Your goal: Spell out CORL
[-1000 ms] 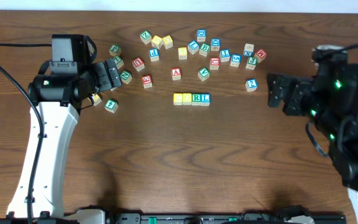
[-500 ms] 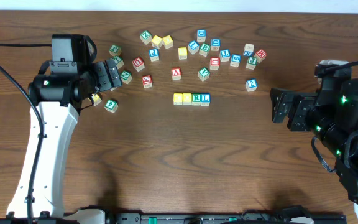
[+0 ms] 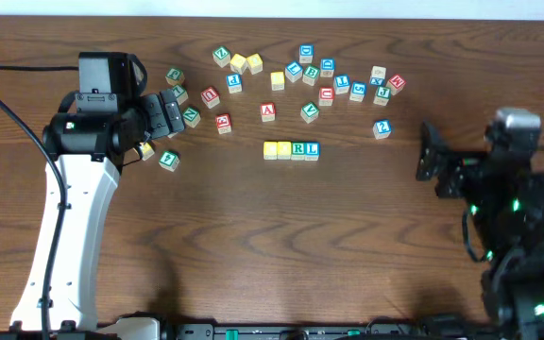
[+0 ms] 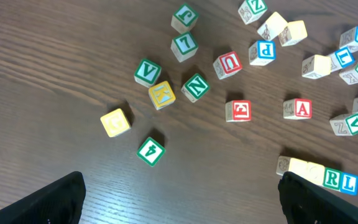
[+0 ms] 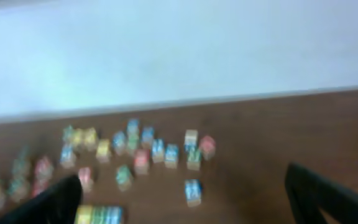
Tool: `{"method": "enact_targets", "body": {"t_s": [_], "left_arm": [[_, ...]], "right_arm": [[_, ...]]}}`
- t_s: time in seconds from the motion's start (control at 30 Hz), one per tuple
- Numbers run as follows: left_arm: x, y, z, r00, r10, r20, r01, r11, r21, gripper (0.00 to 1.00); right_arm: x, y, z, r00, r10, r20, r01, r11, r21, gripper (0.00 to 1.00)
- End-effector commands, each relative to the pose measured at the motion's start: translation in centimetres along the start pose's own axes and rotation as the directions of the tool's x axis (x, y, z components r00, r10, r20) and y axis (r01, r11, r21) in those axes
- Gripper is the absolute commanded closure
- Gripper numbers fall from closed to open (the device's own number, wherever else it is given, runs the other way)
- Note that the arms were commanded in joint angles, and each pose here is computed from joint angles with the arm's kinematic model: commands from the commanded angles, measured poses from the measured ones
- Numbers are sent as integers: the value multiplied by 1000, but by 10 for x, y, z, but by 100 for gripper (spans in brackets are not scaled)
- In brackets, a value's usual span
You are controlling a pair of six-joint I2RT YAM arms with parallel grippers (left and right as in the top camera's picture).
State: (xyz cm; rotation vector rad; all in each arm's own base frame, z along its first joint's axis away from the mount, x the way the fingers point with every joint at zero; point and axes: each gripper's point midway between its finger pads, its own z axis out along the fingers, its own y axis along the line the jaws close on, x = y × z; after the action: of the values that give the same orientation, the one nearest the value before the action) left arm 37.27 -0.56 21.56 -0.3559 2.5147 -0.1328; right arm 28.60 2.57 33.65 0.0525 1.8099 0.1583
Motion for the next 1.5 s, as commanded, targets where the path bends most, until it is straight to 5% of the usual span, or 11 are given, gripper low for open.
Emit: {"method": "enact_targets", "body": {"t_s": [0.0,0.37,0.67,1.47], "left_arm": [[-7,1,-4,1000,8,17,-7,1000,-6,3],[-7,1,-4,1000,8,17,-7,1000,-6,2],[-7,1,-4,1000,8,17,-7,1000,-6,2],[-7,1,-4,1000,8,17,-7,1000,-6,2]], "right_arm": [[35,-18,-7,996,-17,90,16,1000,14,1],[126,-44,-10,964,-25,265,13,999,46,1],[166,-51,-2,974,-20,225,6,998,60,1],[179,-51,1,985,-11,172,1,998,55,1]]}}
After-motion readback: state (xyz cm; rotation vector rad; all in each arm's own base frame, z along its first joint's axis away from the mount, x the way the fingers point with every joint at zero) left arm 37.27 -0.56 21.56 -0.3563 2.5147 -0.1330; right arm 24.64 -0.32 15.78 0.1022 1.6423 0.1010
